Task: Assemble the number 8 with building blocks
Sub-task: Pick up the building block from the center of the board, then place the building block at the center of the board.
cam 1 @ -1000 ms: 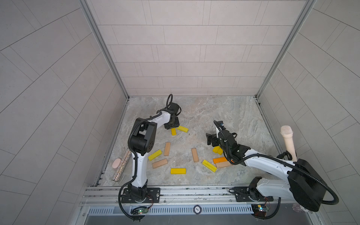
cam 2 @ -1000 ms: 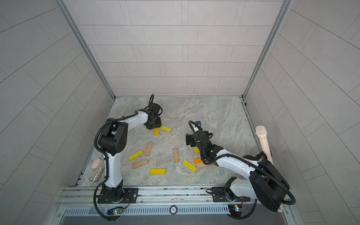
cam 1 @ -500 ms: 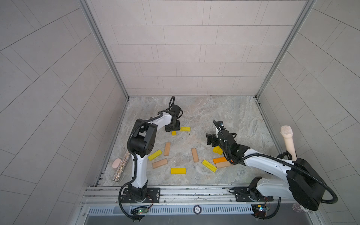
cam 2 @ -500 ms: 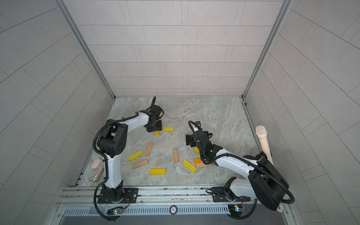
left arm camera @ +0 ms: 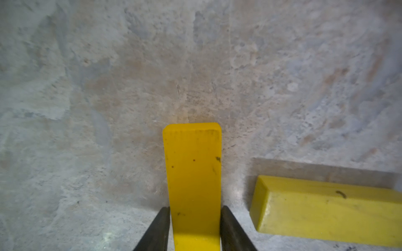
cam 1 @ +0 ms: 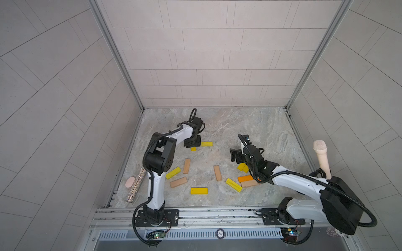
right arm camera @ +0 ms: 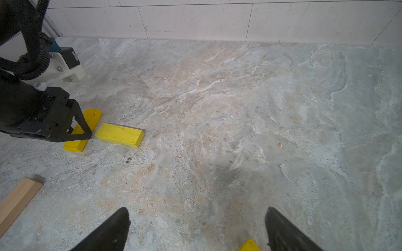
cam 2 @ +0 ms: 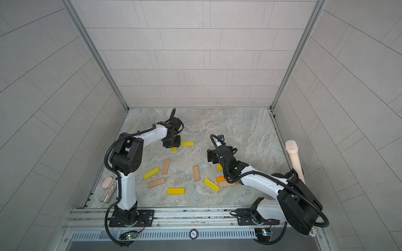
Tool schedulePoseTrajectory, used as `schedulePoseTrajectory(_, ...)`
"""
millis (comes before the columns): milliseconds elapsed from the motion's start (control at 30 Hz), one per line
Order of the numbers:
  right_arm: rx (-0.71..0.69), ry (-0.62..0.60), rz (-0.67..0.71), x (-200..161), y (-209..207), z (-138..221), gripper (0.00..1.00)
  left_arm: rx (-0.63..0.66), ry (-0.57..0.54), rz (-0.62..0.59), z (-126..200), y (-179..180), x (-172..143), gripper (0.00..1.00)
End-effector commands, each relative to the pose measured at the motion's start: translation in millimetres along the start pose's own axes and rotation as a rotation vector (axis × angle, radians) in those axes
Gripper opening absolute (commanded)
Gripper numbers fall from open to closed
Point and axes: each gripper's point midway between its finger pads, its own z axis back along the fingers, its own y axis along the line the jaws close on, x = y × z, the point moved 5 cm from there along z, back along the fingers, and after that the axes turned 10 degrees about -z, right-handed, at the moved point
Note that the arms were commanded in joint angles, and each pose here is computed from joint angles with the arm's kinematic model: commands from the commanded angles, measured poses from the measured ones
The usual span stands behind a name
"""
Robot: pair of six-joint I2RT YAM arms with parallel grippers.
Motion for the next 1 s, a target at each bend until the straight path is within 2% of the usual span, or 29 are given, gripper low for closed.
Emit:
schedulePoseTrajectory(0, -0.004, -0.005, -0.015, 4, 5, -4, 0.98, 0.057, 0.037, -0.016, 0, 11, 3, 0.37)
schedulePoseTrajectory(167, -0.004, -0.008, -0.017, 5, 4, -3, 0.98, 0.042, 0.037, 0.010, -3, 22, 5, 0.33)
schedulePoseTrajectory(367, -0.016, -0.005, -0.007, 4, 3, -4, 0.98, 0.056, 0.046, 0.004, -6, 31, 3, 0.32)
schedulePoseTrajectory(600, -0.011, 0.002, -0.006, 3, 5, -5, 0.98, 0.046, 0.052, -0.009, -1, 46, 1, 0.33)
schedulePoseTrajectory(967, -0.010, 0.010, -0.004, 1, 6, -9, 0.98, 0.023, 0.065, -0.067, -3, 48, 1, 0.38)
